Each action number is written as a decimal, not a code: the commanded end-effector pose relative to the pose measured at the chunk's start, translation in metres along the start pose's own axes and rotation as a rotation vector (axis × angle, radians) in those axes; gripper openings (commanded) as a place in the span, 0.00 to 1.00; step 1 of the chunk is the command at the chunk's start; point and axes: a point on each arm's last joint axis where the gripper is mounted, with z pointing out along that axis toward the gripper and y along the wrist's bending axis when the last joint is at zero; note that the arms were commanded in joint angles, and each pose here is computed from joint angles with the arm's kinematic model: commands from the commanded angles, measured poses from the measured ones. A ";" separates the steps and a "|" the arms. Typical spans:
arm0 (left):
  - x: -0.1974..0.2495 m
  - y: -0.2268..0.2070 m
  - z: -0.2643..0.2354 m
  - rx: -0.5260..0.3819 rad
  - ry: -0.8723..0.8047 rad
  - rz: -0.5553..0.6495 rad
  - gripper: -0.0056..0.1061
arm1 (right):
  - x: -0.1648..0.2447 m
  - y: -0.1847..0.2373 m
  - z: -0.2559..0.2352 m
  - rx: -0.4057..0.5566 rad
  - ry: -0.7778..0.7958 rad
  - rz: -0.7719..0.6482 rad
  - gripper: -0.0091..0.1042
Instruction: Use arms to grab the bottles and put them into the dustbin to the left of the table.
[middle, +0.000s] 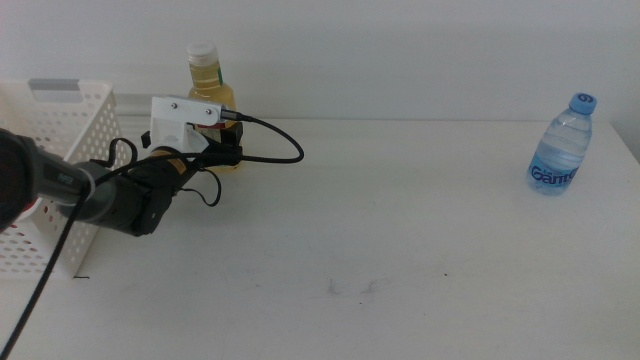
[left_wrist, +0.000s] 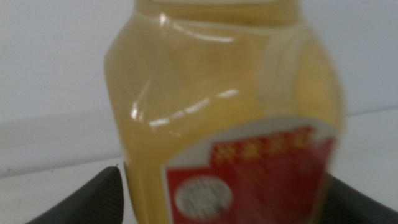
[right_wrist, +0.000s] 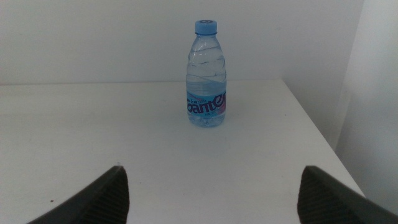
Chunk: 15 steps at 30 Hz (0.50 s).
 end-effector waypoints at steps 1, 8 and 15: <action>-0.001 0.002 0.008 -0.018 -0.013 -0.022 0.89 | 0.001 -0.001 0.000 0.009 -0.006 -0.008 0.86; -0.003 0.006 0.021 -0.047 0.028 -0.041 0.86 | 0.001 -0.001 0.000 0.009 -0.006 -0.008 0.86; -0.008 0.002 0.017 0.000 0.100 -0.077 0.42 | 0.001 -0.001 0.000 0.009 -0.006 -0.008 0.86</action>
